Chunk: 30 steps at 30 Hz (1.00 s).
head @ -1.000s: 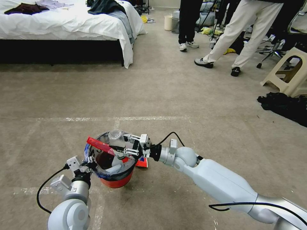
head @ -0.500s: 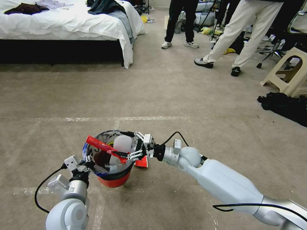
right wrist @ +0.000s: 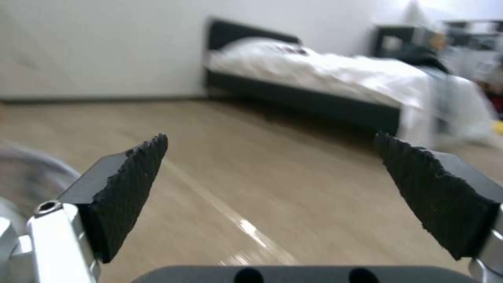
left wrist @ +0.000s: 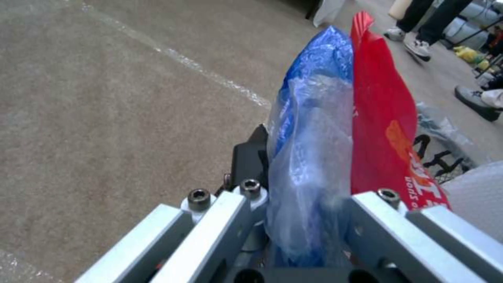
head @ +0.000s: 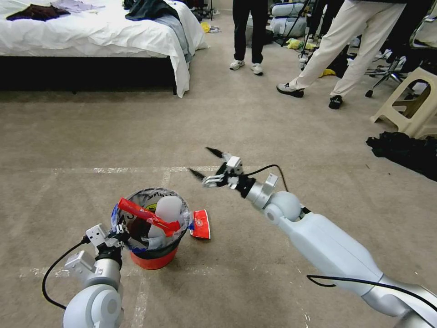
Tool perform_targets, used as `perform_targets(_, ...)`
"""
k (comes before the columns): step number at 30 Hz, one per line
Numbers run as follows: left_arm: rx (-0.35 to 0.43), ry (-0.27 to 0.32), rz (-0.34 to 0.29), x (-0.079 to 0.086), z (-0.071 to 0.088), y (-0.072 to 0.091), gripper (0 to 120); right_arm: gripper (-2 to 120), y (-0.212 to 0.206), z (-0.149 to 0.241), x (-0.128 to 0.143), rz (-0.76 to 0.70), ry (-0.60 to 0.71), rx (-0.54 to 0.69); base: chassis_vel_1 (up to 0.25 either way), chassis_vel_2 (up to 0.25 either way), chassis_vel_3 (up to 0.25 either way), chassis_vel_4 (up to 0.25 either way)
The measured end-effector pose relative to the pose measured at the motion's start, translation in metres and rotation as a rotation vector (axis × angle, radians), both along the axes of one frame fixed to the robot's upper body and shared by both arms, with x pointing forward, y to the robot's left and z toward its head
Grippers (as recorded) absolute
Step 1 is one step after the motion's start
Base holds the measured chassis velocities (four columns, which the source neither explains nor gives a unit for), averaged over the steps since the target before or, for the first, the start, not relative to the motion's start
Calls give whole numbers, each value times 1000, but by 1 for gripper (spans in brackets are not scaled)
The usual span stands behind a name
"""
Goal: Pick up the trash bin and place the garbage on the floor into it.
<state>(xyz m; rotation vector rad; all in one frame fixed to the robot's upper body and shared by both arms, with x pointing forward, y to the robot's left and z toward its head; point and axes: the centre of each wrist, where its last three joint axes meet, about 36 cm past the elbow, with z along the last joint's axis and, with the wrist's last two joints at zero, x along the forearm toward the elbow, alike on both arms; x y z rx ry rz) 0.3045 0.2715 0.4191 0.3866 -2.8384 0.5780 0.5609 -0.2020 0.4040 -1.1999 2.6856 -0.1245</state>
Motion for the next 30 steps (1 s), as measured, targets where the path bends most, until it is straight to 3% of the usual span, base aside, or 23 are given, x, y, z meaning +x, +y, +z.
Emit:
perform_targets(11, 13, -15, -12, -3, 4, 0, 4, 100, -12, -52, 21, -128, 92, -158, 0, 0, 0, 0)
perform_targets(21, 46, -30, 24, -6, 9, 8, 4, 100, 61, -53, 67, -39, 144, -225, 0, 0, 0, 0)
perform_targets(30, 86, -19, 76, -11, 8, 22, 4, 100, 92, -48, 86, -7, 216, -295, 0, 0, 0, 0)
